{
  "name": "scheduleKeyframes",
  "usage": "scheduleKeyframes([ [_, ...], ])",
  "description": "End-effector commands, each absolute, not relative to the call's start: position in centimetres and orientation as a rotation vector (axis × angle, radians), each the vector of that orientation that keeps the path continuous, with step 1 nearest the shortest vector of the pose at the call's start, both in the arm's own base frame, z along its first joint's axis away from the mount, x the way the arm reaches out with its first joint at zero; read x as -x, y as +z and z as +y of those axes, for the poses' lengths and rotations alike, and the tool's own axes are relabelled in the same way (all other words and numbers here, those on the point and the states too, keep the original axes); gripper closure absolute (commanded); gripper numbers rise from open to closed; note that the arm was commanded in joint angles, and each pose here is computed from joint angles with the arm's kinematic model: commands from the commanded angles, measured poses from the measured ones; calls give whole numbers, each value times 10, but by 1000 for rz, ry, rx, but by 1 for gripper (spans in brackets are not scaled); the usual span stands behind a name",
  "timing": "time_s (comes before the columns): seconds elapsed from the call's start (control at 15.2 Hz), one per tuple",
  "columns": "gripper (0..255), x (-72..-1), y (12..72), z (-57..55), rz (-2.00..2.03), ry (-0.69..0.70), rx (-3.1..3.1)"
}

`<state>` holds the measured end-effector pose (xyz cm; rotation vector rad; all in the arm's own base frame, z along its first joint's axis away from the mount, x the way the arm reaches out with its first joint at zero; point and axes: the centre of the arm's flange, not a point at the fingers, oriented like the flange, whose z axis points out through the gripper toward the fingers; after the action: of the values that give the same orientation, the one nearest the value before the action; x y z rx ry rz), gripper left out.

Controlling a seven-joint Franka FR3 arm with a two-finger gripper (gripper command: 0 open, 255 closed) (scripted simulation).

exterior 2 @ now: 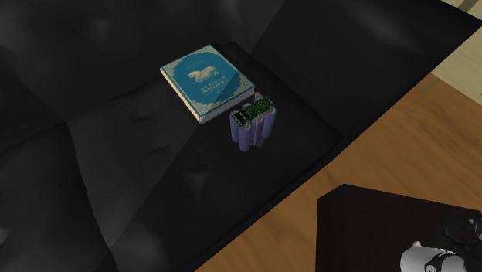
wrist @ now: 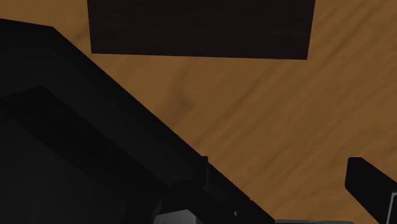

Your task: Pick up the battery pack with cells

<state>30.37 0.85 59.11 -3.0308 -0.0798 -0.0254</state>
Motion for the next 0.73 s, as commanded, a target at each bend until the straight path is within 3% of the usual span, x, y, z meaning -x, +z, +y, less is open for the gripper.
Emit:
scheduleKeyframes([
  [0.0, 0, -304, 591, 8, -80, -25, 3031],
  [0.66, 0, -393, 572, -86, -147, 55, 3075],
])
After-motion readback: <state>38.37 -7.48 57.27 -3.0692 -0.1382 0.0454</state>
